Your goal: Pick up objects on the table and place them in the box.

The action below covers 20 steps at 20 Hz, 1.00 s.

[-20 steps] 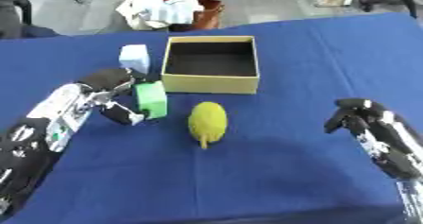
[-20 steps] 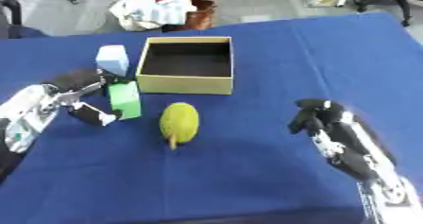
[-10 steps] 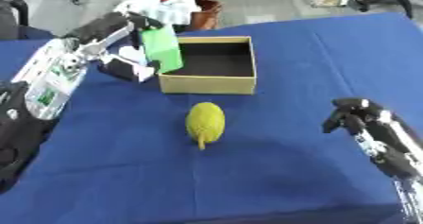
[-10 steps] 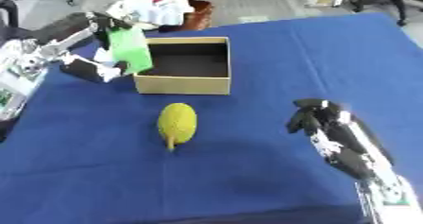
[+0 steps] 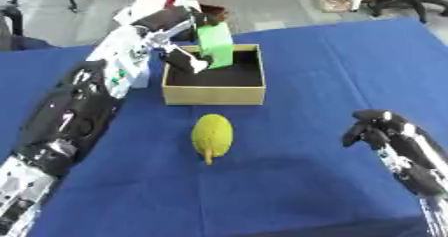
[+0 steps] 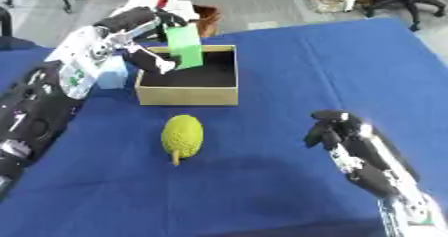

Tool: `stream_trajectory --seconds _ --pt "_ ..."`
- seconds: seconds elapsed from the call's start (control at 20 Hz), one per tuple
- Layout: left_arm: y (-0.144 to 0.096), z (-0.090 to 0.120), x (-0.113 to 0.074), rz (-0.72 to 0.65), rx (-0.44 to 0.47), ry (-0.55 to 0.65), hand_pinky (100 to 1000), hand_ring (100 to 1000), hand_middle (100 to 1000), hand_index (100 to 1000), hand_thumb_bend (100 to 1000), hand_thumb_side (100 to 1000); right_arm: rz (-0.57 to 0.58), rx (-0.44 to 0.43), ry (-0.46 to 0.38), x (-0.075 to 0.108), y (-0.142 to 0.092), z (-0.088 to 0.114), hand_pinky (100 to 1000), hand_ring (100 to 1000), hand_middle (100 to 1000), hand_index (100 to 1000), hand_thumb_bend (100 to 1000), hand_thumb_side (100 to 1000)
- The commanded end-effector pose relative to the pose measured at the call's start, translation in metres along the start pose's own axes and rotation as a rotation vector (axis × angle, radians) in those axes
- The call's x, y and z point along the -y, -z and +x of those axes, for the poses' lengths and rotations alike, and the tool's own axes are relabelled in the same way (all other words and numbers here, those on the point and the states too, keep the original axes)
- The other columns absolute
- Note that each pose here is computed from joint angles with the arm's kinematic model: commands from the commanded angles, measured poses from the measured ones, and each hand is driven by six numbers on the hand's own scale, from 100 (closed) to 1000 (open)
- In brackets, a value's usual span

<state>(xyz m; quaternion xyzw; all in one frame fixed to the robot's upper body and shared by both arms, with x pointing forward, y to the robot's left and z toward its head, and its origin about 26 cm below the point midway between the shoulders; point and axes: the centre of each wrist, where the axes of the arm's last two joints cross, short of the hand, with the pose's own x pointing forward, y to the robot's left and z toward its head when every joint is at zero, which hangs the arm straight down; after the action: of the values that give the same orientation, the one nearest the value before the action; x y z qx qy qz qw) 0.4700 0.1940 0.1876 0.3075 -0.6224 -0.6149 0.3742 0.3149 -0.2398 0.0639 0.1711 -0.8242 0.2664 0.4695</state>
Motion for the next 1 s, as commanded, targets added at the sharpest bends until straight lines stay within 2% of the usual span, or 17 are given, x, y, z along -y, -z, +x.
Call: stream_trajectory --seconds 0.05,0.3,0.35,0.45,0.55,0.7,0.85,1.0 --pt "0.010 0.001 -0.003 0.021 -0.010 0.043 727 613 580 773 118 265 0.013 0.039 -0.005 0.001 0.008 0.007 568 592 546 778 100 455" --pt "0.019 0.004 0.011 0.024 -0.024 0.065 739 651 644 816 137 262 0.017 0.042 0.000 0.000 0.009 0.007 569 592 546 778 100 455" --pt "0.020 0.005 0.013 0.031 -0.027 0.063 741 661 666 833 128 328 0.019 0.043 0.001 -0.001 0.009 0.007 569 592 546 778 100 455" --pt "0.022 0.006 0.017 0.044 -0.027 0.064 752 685 708 858 144 392 0.020 0.045 0.002 -0.001 0.010 0.007 569 591 545 778 100 455" --pt "0.022 0.007 0.018 0.057 -0.021 0.079 774 726 771 888 208 558 0.018 0.046 0.002 -0.001 0.010 0.008 569 591 545 778 100 455" --pt "0.022 0.008 0.016 0.088 -0.014 0.114 797 761 822 909 306 666 0.020 0.046 0.002 -0.001 0.010 0.008 569 591 545 778 100 455" --pt "0.023 0.011 0.013 0.115 -0.004 0.161 809 776 847 915 365 674 0.020 0.045 0.002 -0.001 0.010 0.007 569 591 545 778 100 455" --pt "0.022 0.010 0.014 0.126 0.000 0.183 810 779 856 917 355 674 0.019 0.047 0.003 -0.001 0.010 0.008 569 591 545 778 100 455"
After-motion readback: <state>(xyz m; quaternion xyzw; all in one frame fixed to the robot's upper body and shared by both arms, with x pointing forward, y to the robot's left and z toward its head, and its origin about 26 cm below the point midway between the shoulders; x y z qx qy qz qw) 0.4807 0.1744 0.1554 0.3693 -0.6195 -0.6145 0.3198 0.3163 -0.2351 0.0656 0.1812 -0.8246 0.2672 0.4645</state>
